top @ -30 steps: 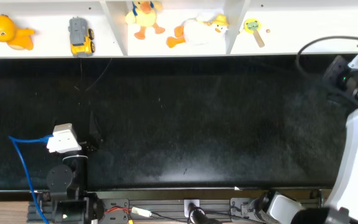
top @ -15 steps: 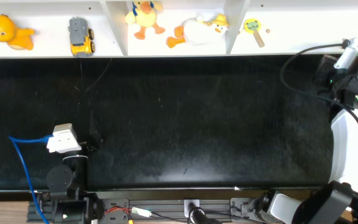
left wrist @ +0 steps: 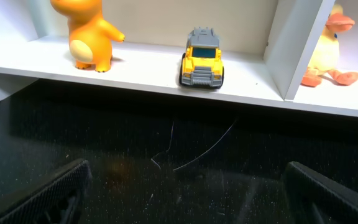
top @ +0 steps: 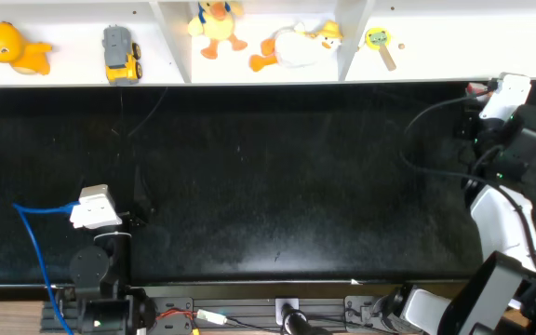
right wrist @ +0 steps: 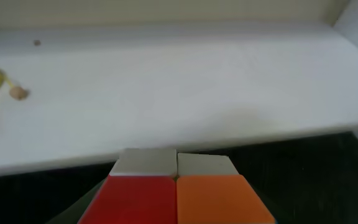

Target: Store Toys

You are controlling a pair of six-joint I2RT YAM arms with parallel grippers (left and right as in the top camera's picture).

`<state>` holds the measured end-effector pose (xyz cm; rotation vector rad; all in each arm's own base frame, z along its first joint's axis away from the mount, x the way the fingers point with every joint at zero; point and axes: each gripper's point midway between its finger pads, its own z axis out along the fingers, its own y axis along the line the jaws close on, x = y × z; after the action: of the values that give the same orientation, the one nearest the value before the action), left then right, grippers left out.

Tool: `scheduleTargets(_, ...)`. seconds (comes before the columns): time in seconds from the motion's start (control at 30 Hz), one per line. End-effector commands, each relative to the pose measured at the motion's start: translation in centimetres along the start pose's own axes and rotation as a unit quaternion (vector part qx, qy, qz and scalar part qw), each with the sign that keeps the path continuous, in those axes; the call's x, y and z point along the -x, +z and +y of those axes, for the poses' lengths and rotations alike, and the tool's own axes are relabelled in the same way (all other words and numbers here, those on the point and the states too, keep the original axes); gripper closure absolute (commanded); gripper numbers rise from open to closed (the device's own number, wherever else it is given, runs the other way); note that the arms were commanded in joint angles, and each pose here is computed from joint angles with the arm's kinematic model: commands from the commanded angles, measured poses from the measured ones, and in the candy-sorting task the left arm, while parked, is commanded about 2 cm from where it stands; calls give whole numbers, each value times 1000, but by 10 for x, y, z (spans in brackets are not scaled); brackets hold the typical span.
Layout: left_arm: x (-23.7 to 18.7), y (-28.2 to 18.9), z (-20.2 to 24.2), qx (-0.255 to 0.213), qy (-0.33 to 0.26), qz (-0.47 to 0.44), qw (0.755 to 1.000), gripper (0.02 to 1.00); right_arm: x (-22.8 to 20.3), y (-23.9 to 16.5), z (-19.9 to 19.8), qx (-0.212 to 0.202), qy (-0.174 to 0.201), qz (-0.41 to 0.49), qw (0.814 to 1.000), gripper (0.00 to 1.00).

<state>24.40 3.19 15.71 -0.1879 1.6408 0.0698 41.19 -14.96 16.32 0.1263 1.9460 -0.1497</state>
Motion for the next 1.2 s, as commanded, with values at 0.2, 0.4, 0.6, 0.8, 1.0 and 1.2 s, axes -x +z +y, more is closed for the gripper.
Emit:
scheduleTargets(0.2,1,0,1,2,-3,-5,1000,23,33,27,-5,6,-35,-117,993,954)
scheduleTargets(0.4,1,0,1,2,-3,-5,1000,20,42,41,-9,-5,-55,-189,980,954)
scheduleTargets(0.6,1,0,1,2,-3,-5,1000,20,45,62,-14,-5,-59,-207,976,954)
scheduleTargets(0.8,1,0,1,2,-3,-5,1000,23,55,86,-5,51,-48,-212,975,954)
scheduleTargets(1.0,1,0,1,2,-3,-5,1000,20,66,109,-1,88,-49,-196,975,954)
scheduleTargets(1.2,1,0,1,2,-3,-5,1000,20,65,124,4,111,-46,-180,976,956)
